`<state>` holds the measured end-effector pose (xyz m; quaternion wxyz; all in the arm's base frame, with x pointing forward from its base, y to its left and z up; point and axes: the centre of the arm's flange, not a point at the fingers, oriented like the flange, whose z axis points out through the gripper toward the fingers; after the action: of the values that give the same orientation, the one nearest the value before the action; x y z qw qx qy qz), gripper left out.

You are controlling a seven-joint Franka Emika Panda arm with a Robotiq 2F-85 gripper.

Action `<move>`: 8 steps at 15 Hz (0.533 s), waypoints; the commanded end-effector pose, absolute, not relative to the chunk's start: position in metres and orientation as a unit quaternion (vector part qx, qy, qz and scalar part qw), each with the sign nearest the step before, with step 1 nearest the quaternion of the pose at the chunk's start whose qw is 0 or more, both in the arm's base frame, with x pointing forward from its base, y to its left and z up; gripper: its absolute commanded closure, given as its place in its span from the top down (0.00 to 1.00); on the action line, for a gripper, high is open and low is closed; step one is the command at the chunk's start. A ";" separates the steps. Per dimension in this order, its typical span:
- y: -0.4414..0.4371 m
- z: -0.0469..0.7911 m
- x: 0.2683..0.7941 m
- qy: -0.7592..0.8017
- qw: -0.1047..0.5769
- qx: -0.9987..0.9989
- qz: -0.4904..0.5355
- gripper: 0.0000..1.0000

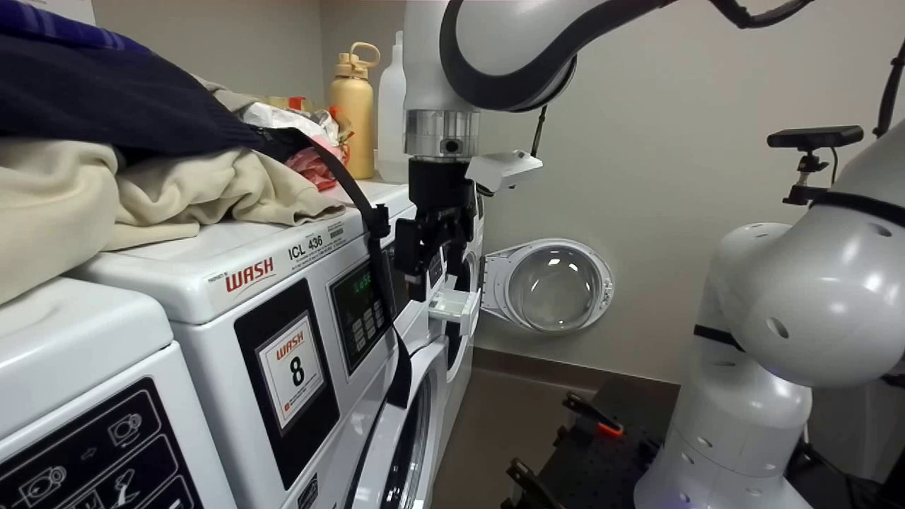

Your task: Push the second button in the third row of the middle machine

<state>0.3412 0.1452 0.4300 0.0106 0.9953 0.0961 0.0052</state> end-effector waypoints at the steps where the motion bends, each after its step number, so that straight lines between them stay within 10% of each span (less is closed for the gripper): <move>1: 0.139 0.405 0.367 0.119 0.016 0.993 0.022 1.00; 8: 0.111 0.382 0.386 0.182 0.004 0.983 -0.011 1.00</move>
<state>0.3778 0.1253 0.3800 0.0067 0.9881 0.1534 -0.0005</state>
